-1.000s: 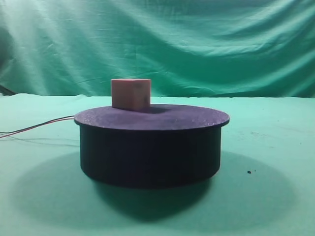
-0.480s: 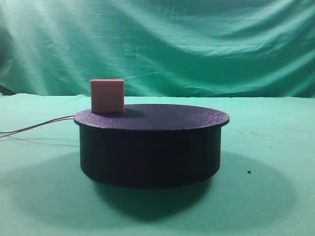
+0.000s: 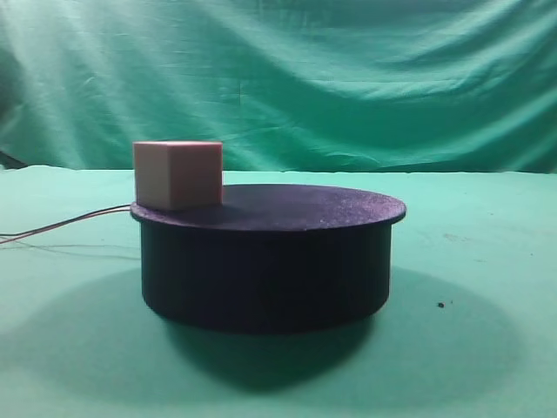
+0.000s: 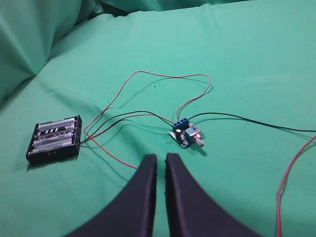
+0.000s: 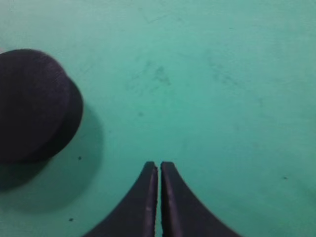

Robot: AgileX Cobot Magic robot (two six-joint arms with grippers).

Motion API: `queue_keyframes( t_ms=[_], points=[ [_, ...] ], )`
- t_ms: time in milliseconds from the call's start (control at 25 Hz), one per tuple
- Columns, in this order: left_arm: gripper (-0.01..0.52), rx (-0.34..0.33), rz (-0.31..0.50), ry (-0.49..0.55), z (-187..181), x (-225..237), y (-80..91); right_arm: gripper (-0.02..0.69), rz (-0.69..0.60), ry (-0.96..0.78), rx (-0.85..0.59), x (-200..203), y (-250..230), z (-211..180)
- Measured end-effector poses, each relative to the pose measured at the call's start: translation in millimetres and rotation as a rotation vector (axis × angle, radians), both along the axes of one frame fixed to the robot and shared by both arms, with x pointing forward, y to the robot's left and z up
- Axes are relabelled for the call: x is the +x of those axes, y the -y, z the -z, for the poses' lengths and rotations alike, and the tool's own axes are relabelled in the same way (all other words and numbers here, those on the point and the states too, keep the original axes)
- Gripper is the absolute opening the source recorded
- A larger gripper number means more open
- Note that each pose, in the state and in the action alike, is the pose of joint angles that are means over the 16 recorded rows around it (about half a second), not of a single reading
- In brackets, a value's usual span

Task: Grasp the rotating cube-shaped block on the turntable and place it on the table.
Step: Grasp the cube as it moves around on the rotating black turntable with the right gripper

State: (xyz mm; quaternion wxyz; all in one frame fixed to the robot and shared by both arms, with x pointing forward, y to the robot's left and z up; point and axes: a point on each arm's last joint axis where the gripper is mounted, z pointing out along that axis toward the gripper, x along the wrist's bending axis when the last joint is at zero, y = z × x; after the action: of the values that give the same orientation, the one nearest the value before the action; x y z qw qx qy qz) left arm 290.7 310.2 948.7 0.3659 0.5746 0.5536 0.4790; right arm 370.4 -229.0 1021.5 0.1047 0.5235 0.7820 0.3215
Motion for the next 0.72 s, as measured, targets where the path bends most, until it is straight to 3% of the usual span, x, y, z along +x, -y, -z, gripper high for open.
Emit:
queue_keyframes(
  t_ms=[280, 400, 520, 720],
  points=[
    [0.0, 0.0, 0.0, 0.0, 0, 0, 0.0, 0.006, -0.185, -0.115, -0.018, 21, -49, 3],
    [0.0, 0.0, 0.0, 0.0, 0, 0, 0.0, 0.041, -0.23, -0.14, -0.024, 28, -68, 3],
    [0.0, 0.0, 0.0, 0.0, 0, 0, 0.0, 0.123, -0.253, -0.159, -0.029, 34, -81, 2],
    [0.0, 0.0, 0.0, 0.0, 0, 0, 0.0, 0.321, -0.273, -0.183, -0.037, 43, -94, 2]
  ],
)
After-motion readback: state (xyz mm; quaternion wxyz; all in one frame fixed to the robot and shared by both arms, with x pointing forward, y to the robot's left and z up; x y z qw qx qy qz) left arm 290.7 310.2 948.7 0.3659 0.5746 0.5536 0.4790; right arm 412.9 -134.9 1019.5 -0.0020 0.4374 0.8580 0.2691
